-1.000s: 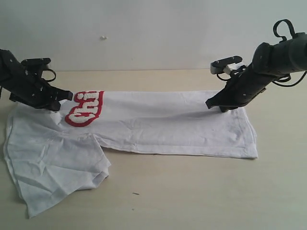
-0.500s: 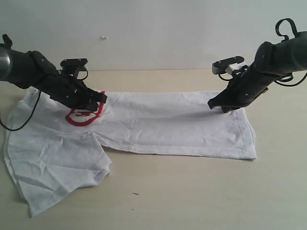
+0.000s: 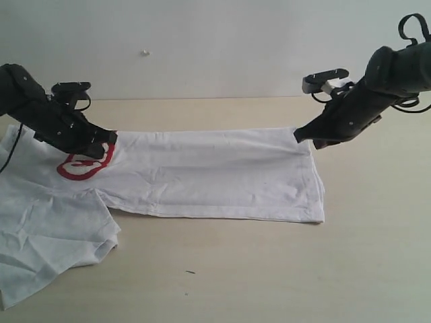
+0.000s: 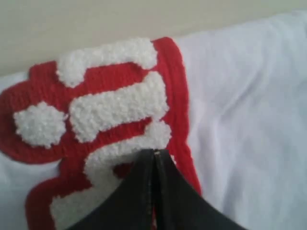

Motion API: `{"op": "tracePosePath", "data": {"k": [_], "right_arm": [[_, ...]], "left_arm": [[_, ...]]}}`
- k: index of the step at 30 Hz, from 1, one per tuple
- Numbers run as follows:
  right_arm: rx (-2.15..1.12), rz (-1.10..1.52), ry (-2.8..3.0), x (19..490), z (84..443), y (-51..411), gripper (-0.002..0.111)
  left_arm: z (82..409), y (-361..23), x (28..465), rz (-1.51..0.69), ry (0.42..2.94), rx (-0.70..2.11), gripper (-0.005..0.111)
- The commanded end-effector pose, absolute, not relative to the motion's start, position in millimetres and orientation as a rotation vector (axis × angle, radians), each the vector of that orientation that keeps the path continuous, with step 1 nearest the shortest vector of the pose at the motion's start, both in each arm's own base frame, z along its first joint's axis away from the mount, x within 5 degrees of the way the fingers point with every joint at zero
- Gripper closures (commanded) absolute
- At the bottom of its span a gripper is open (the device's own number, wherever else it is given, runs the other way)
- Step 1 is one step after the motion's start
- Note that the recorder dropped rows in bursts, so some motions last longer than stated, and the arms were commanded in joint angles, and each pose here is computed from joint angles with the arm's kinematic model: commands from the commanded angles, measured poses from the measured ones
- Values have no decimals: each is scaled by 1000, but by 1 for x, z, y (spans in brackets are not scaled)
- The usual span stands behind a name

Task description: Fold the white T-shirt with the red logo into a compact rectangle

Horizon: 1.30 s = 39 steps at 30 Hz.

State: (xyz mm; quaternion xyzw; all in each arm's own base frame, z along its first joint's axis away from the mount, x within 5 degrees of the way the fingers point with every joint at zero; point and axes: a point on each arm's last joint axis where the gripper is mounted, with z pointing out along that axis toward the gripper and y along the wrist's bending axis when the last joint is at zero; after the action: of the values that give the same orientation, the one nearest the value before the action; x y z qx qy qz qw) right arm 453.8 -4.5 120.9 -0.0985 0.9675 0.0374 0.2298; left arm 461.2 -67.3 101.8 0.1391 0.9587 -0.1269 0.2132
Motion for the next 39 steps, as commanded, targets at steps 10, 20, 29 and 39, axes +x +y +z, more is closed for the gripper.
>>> {"op": "tracePosePath", "data": {"k": [10,20,29,39], "right_arm": [[-356,260,2601,432,140,23,108],[-381,304,2737,421,90,33,108],[-381,310,2761,420,81,33,108],[-382,306,2757,420,82,32,108]], "left_arm": [[155,-79,435,-336,2584,479,107],[117,-58,411,-182,2637,343,107],[166,-64,365,-239,2655,405,107],[120,-92,281,-300,2923,913,107]]}}
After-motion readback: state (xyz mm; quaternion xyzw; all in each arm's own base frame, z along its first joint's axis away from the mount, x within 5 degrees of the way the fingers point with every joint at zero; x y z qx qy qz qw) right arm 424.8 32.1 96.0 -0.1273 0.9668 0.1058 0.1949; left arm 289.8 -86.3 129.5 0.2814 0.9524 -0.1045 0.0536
